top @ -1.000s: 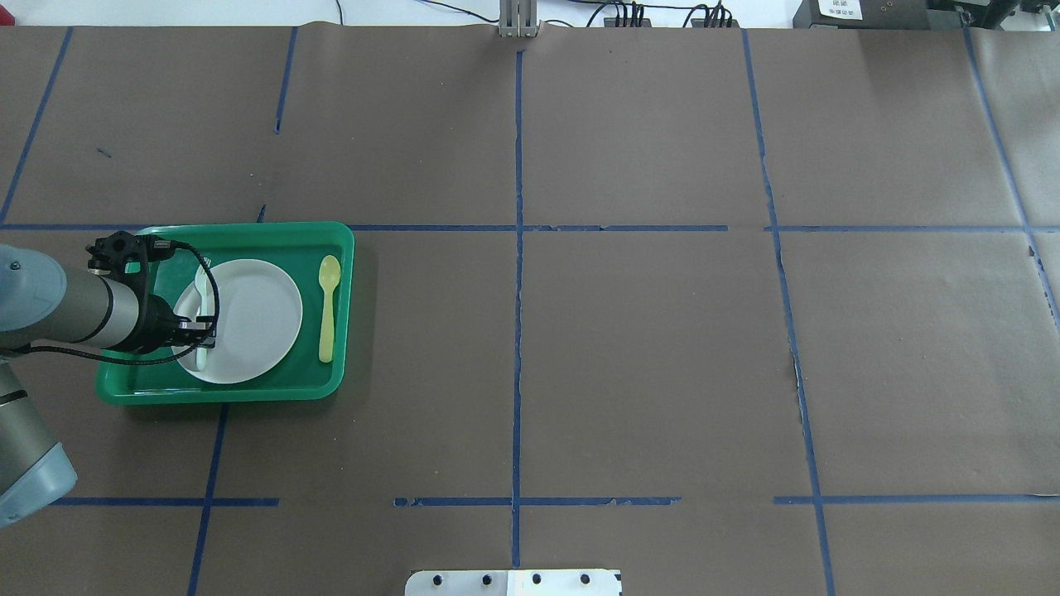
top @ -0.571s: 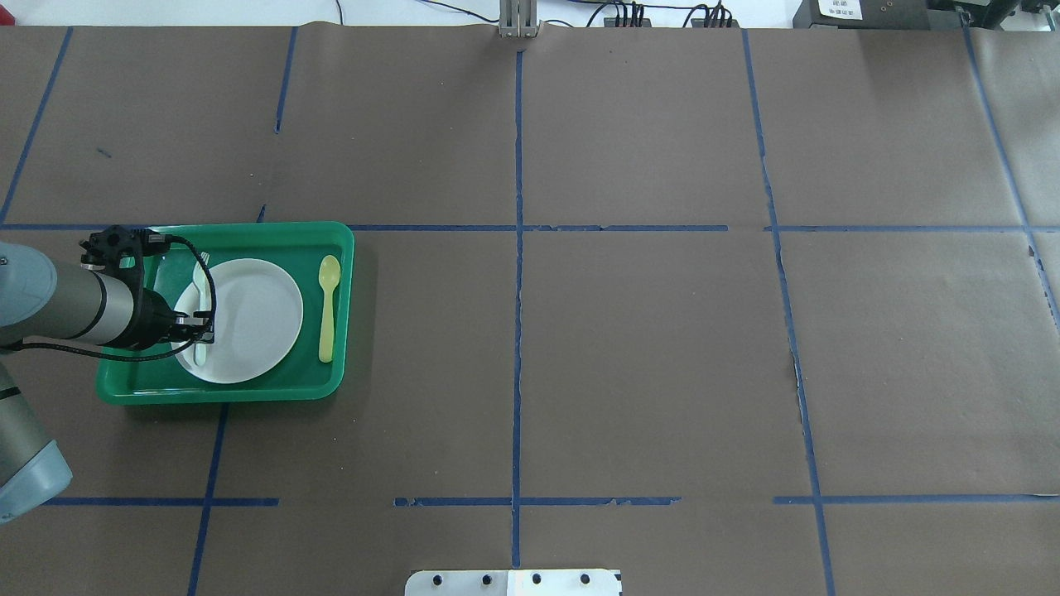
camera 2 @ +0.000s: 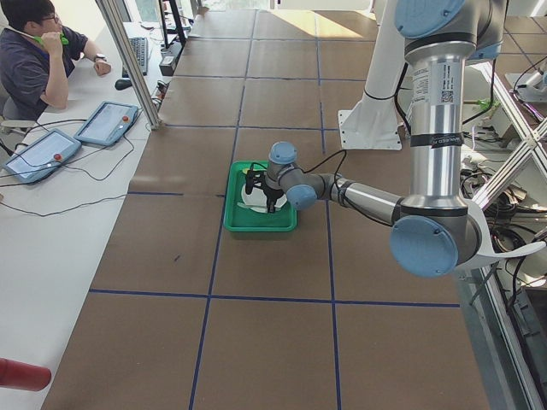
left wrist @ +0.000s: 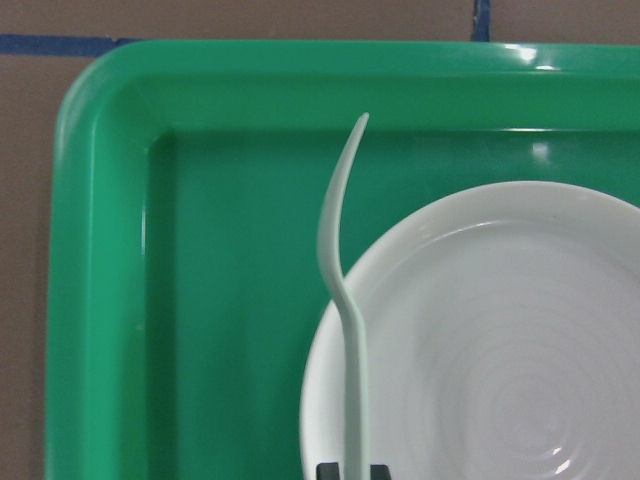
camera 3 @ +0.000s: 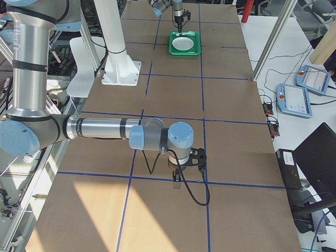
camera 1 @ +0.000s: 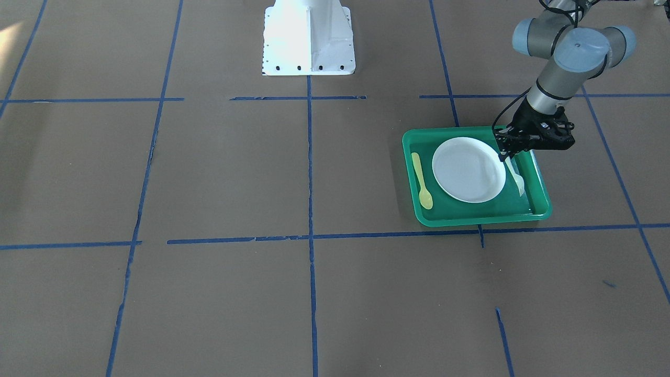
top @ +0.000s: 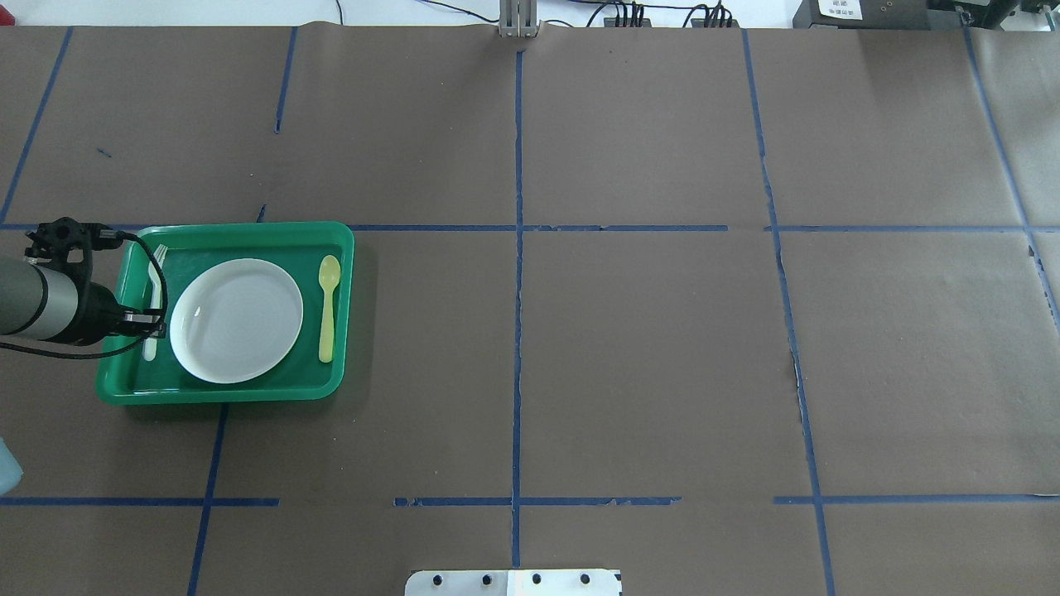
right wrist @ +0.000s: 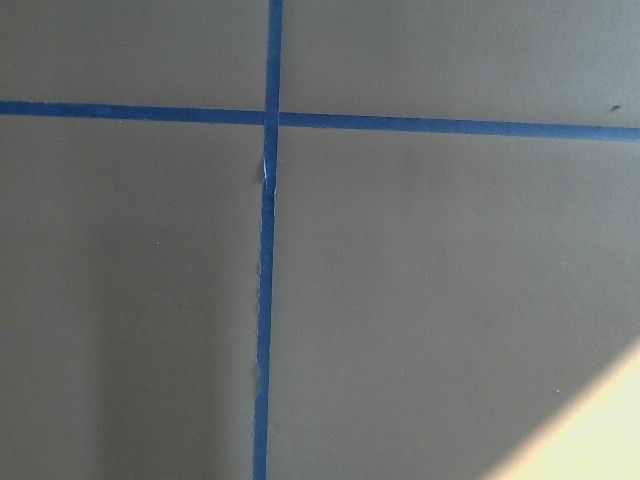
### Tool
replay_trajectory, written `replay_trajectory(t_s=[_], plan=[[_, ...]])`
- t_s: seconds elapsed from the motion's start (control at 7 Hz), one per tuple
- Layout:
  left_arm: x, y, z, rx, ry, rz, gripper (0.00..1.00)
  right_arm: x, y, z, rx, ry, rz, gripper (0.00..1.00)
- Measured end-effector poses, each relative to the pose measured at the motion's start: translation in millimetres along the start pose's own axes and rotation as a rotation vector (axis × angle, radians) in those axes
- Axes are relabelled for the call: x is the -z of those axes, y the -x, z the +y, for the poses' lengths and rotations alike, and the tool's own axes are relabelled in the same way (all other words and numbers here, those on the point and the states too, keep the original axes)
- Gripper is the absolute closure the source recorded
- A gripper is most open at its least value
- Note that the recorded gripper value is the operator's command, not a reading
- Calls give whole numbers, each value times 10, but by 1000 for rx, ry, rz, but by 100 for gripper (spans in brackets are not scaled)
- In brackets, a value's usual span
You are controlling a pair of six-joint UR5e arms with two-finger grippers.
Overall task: Place fork
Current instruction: 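Carry the fork off the plate and lower it onto the tray, then open the left gripper and withdraw it away from the tray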
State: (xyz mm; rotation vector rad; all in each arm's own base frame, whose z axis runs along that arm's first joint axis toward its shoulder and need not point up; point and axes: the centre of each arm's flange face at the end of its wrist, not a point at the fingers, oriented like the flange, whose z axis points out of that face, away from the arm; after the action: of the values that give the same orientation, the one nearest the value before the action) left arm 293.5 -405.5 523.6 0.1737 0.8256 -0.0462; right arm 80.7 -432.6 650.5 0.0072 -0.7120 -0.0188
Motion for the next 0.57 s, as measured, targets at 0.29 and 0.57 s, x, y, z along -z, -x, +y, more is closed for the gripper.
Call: replay_trajectory(t_s=[0.29, 0.57], plan=[[-53, 70, 9, -15, 6, -14, 0, 0, 0, 0, 0, 0, 0, 0], [-13, 91, -9, -9, 4, -11, 0, -2, -1, 0, 0, 0, 0, 0]])
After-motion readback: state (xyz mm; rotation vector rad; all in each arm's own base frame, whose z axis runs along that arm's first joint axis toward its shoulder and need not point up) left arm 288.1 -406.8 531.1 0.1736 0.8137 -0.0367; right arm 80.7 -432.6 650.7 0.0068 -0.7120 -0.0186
